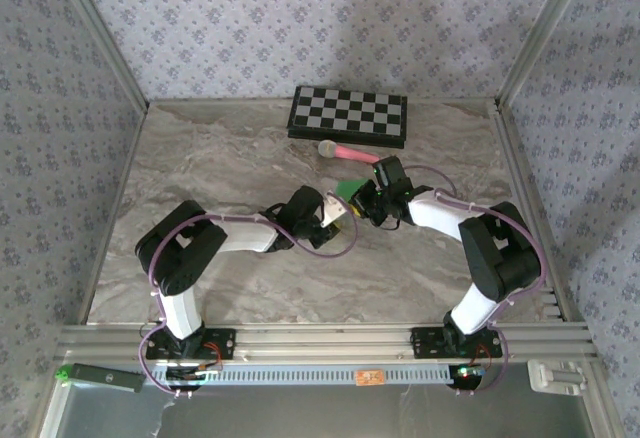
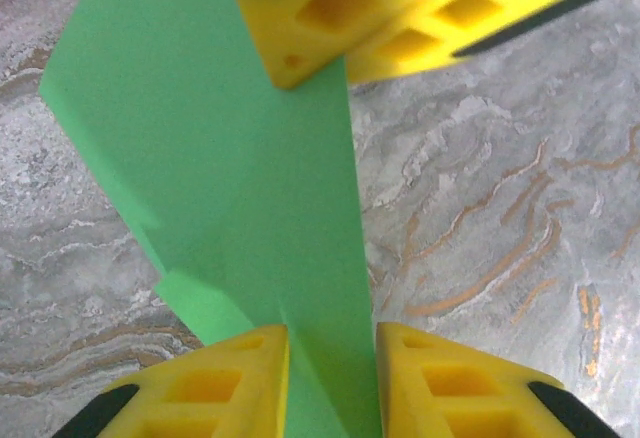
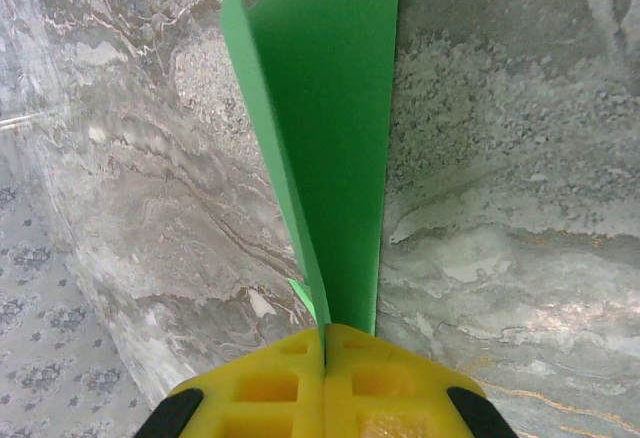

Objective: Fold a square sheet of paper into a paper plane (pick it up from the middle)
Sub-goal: Fold the wing for the fifth time at the center of the table.

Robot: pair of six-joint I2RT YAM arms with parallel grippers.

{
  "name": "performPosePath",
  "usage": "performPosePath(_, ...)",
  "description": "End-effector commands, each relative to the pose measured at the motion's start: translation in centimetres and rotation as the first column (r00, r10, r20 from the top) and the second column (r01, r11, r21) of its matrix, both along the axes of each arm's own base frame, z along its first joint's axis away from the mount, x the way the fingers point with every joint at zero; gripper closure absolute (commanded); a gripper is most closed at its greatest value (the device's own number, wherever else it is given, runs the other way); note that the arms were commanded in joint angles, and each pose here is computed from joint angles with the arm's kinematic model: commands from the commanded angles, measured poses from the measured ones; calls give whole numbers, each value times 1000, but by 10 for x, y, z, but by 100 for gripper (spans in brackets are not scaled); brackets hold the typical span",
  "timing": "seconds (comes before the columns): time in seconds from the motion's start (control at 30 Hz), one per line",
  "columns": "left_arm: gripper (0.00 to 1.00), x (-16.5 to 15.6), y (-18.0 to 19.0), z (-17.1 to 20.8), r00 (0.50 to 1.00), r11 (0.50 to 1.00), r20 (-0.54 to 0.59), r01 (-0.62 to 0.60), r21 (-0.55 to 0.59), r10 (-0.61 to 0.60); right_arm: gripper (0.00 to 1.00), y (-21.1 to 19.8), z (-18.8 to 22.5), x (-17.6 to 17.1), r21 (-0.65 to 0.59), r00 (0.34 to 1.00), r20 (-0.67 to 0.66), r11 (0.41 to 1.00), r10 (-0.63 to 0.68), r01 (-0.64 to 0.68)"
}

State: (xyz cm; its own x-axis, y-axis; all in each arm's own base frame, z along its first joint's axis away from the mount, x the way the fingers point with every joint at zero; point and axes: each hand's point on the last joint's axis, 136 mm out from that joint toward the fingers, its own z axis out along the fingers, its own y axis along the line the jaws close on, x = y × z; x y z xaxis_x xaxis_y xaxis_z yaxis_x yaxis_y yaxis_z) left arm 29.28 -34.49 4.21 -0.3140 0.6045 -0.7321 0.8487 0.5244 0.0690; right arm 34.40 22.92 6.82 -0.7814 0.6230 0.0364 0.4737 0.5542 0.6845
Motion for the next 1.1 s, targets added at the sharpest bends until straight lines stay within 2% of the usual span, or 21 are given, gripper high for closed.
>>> performPosePath(0.0,73,-3,-3,6,999,1000,23,27,-9,-26,93,-4,-11,-6,-9,999,-43,1000,-8,8)
performPosePath(0.17,78,-3,-5,7,999,999,22,31,-13,-30,93,-4,-11,-7,-7,999,-45,1000,-6,5)
performPosePath(0.27,80,-2,-5,6,999,999,19,34,-11,-33,88,-4,-12,-7,-5,999,-50,1000,-5,5)
performPosePath(0.33,81,-2,-5,5,999,999,15,34,-8,-34,82,-4,-12,-8,-8,999,-54,1000,-4,3)
performPosePath(0.47,83,-4,-5,3,999,999,5,41,-5,-41,62,-9,-15,-12,-44,998,-67,999,0,-3)
performPosePath(0.57,85,-5,-5,2,999,999,-9,45,-11,-45,53,-15,-18,-14,-82,997,-80,997,-5,-2)
performPosePath(0.87,89,-8,-5,0,993,997,-103,56,-62,-62,40,-20,-16,-11,-133,997,-71,990,31,-40)
performPosePath(1.07,91,-10,-7,-2,972,991,-222,45,-125,-72,38,-22,-13,-7,-141,997,-61,989,46,-54)
